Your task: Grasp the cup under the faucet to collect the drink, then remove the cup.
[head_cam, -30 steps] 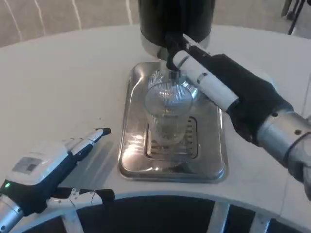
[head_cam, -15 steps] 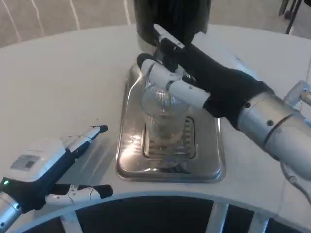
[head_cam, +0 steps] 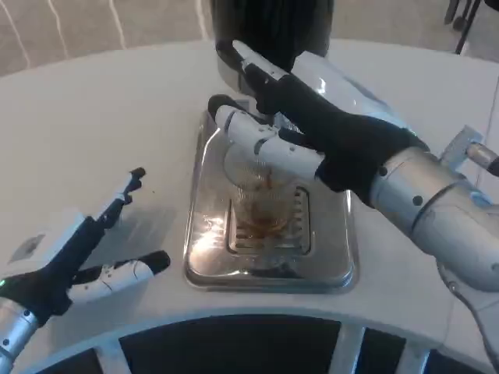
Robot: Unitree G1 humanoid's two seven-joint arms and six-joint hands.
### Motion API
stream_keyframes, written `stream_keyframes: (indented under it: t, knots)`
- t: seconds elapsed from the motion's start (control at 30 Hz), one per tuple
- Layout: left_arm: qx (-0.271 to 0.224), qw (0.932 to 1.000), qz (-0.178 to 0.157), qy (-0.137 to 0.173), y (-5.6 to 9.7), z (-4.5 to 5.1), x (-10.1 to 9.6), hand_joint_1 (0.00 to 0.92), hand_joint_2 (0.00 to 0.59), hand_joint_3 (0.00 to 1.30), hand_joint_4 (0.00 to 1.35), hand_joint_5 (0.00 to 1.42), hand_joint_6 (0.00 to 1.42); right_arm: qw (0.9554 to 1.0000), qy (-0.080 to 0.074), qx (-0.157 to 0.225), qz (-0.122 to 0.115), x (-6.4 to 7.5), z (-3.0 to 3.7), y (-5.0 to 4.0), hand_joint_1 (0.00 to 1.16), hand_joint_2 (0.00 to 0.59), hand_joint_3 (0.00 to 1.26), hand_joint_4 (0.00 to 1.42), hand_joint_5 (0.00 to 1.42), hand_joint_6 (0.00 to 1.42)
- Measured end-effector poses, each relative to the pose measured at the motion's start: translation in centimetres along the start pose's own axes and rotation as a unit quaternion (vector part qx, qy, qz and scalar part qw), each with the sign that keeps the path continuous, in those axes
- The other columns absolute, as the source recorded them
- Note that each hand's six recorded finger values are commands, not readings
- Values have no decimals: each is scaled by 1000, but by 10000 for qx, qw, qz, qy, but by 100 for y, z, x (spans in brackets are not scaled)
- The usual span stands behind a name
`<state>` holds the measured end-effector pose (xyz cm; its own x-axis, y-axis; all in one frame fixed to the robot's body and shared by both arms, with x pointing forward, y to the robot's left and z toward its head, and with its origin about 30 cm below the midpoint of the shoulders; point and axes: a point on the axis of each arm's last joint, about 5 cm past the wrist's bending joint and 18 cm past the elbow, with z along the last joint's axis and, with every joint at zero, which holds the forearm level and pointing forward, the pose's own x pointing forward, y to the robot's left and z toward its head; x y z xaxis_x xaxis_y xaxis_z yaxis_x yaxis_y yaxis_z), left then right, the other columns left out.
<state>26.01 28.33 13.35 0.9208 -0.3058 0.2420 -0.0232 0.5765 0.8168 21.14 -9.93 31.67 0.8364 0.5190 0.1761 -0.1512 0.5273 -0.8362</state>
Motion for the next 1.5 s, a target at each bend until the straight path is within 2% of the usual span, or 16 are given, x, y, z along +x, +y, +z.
stream_keyframes:
  t: [0.1, 0.2, 0.3, 0.47, 0.83, 1.13, 1.5]
  knots:
    - [-262, 9995, 158, 43, -14, 28, 43, 151, 47, 0, 0, 134, 271, 10000, -1, 28, 2, -7, -2, 4, 0, 478, 0, 0, 0, 0]
    - [-339, 9991, 245, -111, -27, 92, 116, 260, 51, 0, 0, 156, 285, 10000, 5, 34, -14, -18, -5, 9, 0, 478, 0, 0, 0, 0]
    - [-288, 9989, 251, -265, -34, 141, 168, 298, 49, 0, 0, 172, 288, 10000, 4, 24, -12, -33, -5, 6, 0, 480, 0, 0, 0, 0]
    - [-355, 9981, 332, -372, -61, 188, 233, 305, 49, 0, 0, 177, 295, 10000, 17, 70, -43, -41, -13, -1, 0, 486, 0, 0, 0, 0]
    - [-336, 9979, 284, -472, -95, 248, 369, 324, 51, 0, 0, 202, 316, 9999, 32, 95, -60, -50, -16, 1, 0, 489, 0, 0, 0, 0]
    - [-263, 9980, 154, -558, -133, 314, 535, 329, 56, 0, 0, 215, 319, 9999, 37, 97, -64, -56, -14, 0, 0, 489, 1, 0, 0, 0]
    - [-164, 9987, -35, -491, -164, 332, 633, 332, 57, 0, 0, 229, 322, 9999, 41, 134, -59, -71, -21, -3, 0, 490, 2, 0, 0, 0]
